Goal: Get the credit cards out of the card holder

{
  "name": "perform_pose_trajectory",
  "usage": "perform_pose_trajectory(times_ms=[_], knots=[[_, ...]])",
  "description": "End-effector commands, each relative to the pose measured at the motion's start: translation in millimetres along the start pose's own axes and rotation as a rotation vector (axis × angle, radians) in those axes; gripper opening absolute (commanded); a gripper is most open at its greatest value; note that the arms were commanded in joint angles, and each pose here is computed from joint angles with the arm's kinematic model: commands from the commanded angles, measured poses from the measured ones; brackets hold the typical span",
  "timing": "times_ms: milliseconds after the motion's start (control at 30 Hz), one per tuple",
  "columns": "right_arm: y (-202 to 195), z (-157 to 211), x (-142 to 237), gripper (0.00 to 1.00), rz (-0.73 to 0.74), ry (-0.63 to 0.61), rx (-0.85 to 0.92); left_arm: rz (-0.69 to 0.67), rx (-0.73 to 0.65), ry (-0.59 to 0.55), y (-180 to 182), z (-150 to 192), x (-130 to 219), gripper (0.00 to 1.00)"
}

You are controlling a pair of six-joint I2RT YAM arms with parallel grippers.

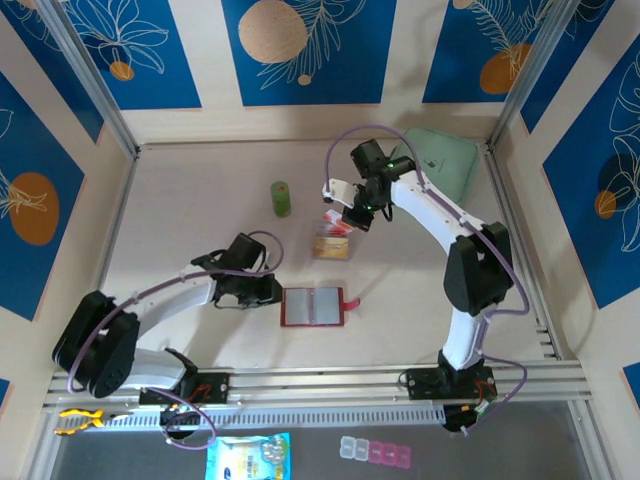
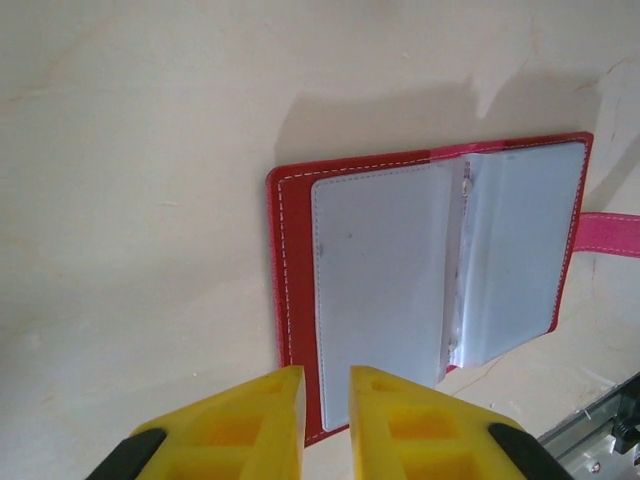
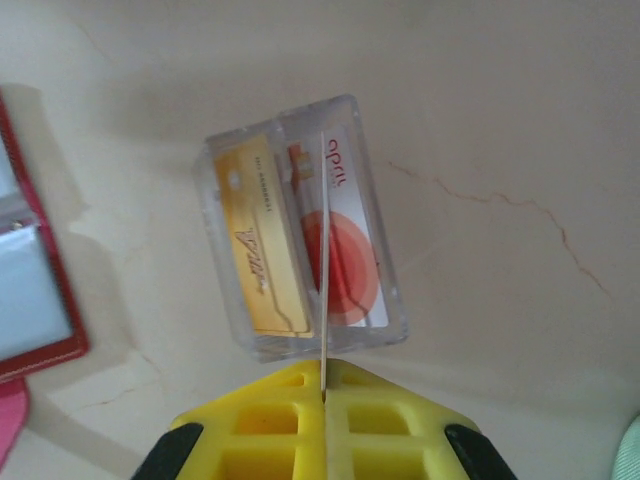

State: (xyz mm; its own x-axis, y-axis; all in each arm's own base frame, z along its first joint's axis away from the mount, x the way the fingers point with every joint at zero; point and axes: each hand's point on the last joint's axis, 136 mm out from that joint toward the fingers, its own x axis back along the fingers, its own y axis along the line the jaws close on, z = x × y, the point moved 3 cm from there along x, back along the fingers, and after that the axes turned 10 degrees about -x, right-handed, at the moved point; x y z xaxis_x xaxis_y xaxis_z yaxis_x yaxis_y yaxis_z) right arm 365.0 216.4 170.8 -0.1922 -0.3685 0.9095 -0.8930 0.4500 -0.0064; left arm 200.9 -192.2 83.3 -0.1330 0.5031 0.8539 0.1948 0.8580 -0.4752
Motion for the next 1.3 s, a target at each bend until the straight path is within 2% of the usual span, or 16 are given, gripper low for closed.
perform_pose_trajectory(times_ms=[0, 333, 500, 600, 733, 833, 933, 1000, 1033, 1100, 1133, 1267], knots=[[-4.8, -3.0, -3.4, 0.0, -0.006, 0.039, 0.074, -0.053, 0.037, 0.006, 16.5, 12.3, 8.3, 0.2], [-14.5, -9.5, -35.4, 0.02, -0.019, 0.088, 0.111, -0.074, 0.077, -0.039, 33.2, 26.9, 25.5, 0.23], [-15.0, -10.5, -33.3, 0.15, -0.006, 0.081, 0.093, -0.082, 0.082, -0.06, 38.5, 28.2, 30.5, 0.27], [-15.2, -11.9, -25.0, 0.19, 0.015, 0.07, 0.083, -0.095, 0.074, -0.07, 41.6, 22.9, 33.8, 0.31], [-14.2, -9.3, -12.0, 0.2, 0.044, 0.049, 0.055, -0.161, 0.047, -0.083, 51.1, 11.1, 40.8, 0.4], [-14.2, -3.2, -0.5, 0.26, 0.07, 0.022, -0.001, -0.215, 0.035, -0.104, 60.4, -0.6, 46.5, 0.57], [-13.1, 6.9, 6.8, 0.39, 0.093, -0.01, -0.083, -0.278, 0.02, -0.135, 69.9, -14.8, 53.5, 0.79], [-10.7, 16.0, 10.2, 0.57, 0.112, -0.037, -0.146, -0.333, 0.003, -0.146, 76.6, -24.8, 59.2, 0.88], [-10.4, 19.7, 11.0, 0.68, 0.123, -0.05, -0.173, -0.373, -0.002, -0.149, 80.7, -28.2, 62.9, 0.99], [-5.8, 30.1, 11.3, 0.94, 0.138, -0.077, -0.236, -0.447, -0.017, -0.167, 88.4, -37.0, 70.5, 1.0], [-5.1, 34.6, 11.4, 0.99, 0.147, -0.092, -0.262, -0.475, -0.022, -0.174, 91.4, -40.2, 73.5, 1.0], [-5.4, 58.0, 11.9, 0.99, 0.198, -0.138, -0.384, -0.606, -0.056, -0.222, 106.5, -56.2, 85.5, 1.0]])
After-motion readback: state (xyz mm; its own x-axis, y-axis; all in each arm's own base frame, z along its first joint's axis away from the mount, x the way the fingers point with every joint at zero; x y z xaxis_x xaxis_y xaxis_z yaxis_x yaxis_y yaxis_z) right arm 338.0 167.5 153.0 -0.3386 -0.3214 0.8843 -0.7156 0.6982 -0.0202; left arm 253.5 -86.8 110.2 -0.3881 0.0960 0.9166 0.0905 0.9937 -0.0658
